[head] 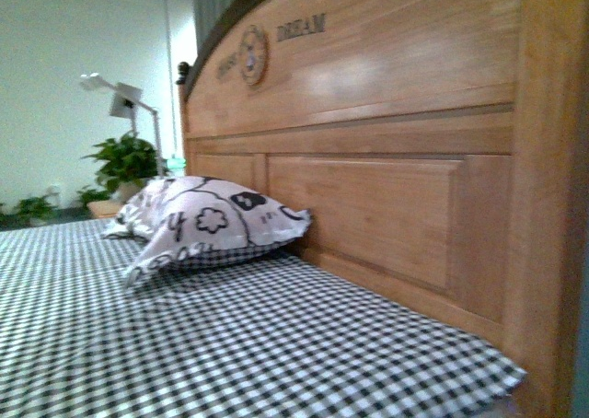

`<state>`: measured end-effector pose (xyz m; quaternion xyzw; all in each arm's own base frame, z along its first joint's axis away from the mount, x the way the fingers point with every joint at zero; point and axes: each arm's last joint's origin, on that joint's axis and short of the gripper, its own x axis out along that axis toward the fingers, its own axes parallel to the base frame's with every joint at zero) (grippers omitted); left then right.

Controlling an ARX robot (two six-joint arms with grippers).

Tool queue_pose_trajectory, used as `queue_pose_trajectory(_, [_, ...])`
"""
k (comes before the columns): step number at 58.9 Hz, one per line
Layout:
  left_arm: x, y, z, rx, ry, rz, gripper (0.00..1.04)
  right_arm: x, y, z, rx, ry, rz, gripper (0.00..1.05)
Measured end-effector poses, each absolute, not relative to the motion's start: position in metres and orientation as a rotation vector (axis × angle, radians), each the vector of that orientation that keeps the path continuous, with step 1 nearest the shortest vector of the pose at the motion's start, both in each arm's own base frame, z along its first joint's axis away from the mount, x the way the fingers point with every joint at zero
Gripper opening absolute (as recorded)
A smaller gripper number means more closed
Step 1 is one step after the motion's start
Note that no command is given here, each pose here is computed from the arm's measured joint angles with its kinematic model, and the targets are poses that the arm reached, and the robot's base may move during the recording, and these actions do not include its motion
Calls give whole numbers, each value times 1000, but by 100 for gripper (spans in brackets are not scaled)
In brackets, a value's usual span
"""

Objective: Clean up trash

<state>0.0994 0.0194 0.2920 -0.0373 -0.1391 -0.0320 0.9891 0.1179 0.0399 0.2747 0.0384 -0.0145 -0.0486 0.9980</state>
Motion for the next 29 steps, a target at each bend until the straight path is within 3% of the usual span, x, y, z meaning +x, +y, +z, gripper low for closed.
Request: queue_pose_trajectory(29, [99,20,292,-81,-284,-44,28,119,41,273,72,-21,-79,21])
